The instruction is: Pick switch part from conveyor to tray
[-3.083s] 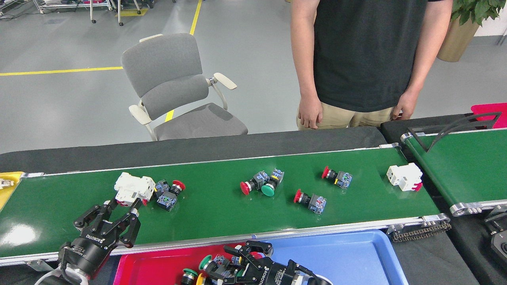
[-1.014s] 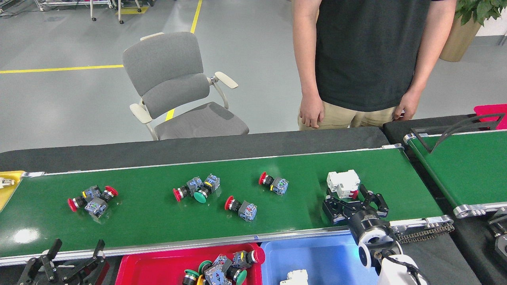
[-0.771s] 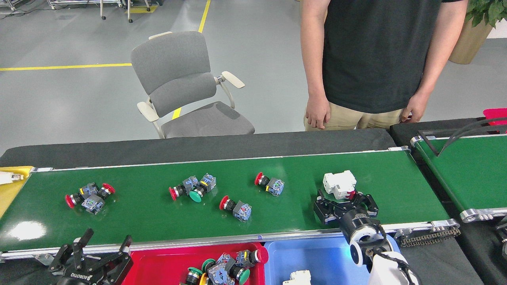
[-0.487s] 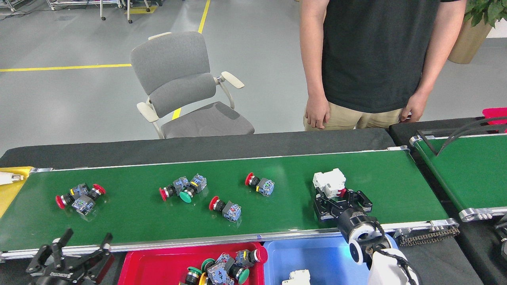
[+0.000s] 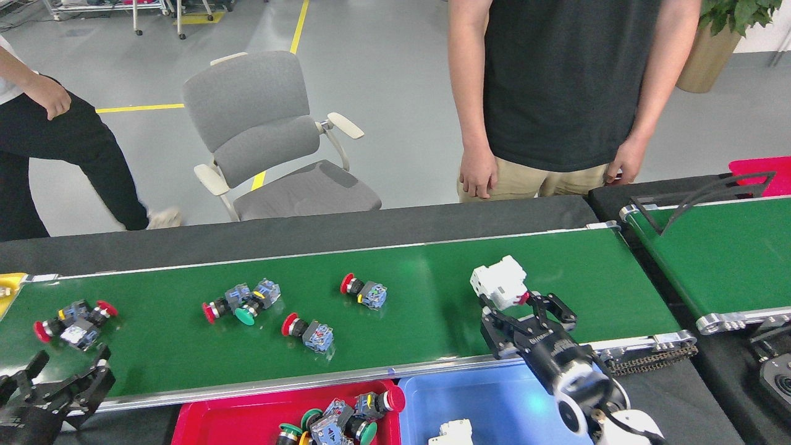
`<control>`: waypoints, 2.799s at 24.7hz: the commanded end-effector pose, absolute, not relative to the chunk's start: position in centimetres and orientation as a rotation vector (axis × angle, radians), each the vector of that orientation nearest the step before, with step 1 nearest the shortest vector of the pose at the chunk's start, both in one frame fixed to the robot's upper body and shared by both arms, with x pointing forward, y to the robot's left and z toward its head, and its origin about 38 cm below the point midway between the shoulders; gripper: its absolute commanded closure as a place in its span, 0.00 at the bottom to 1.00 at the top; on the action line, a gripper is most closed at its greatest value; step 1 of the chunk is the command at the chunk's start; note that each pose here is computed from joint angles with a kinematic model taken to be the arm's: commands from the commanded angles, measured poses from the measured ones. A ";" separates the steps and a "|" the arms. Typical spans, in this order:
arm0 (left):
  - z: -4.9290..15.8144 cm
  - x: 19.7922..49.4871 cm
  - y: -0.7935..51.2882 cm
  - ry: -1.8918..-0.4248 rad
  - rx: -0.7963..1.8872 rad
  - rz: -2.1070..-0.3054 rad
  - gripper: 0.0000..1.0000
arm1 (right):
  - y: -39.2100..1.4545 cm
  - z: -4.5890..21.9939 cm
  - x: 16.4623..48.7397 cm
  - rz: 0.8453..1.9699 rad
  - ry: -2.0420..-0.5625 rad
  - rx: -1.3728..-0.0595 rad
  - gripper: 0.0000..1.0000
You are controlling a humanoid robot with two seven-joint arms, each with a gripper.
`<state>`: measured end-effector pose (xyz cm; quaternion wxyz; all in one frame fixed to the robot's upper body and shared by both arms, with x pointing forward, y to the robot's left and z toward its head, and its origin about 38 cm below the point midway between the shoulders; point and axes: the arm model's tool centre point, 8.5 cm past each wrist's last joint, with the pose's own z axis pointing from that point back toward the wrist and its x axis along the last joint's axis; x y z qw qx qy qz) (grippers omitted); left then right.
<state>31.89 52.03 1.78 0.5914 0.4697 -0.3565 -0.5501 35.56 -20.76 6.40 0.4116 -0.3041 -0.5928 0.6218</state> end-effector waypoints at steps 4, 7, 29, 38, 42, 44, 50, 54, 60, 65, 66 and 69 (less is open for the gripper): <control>4.0 31.0 57.1 -0.749 1.215 -1.178 0.01 | -21.2 5.4 30.7 1.585 -1.552 -0.680 0.00; 4.0 30.1 59.8 -0.681 1.206 -1.132 0.01 | -21.2 5.0 30.4 1.575 -1.541 -0.672 0.00; 1.8 32.0 57.1 -0.744 1.263 -1.055 0.90 | -22.3 7.4 32.7 1.461 -1.578 -0.767 0.00; 4.3 30.3 46.8 -1.207 1.166 -1.355 0.87 | -26.4 7.8 33.5 1.339 -1.367 -1.055 0.01; 4.1 25.8 41.1 -1.374 1.022 -1.511 0.75 | -27.2 7.9 33.5 1.289 -1.335 -1.134 0.01; 3.0 23.9 39.2 -1.373 0.979 -1.506 0.63 | -27.2 7.8 33.5 1.293 -1.334 -1.134 0.01; 2.7 22.4 35.7 -1.411 0.949 -1.480 0.01 | -27.2 7.6 33.3 1.301 -1.338 -1.123 0.01; 2.9 22.3 35.9 -1.408 0.964 -1.465 0.01 | -27.0 7.5 33.3 1.313 -1.345 -1.110 0.01; 3.8 22.6 40.4 -1.063 1.296 -1.150 0.01 | -26.9 7.5 33.3 1.319 -1.354 -1.104 0.01; 3.7 21.6 42.5 -0.906 1.355 -1.072 0.01 | -26.8 7.4 33.3 1.329 -1.359 -1.096 0.01; 3.4 21.5 42.5 -0.890 1.335 -1.080 0.01 | -26.8 7.4 33.3 1.329 -1.359 -1.096 0.01; 3.1 21.6 42.6 -0.850 1.287 -1.099 0.01 | -26.8 7.5 33.3 1.329 -1.359 -1.097 0.01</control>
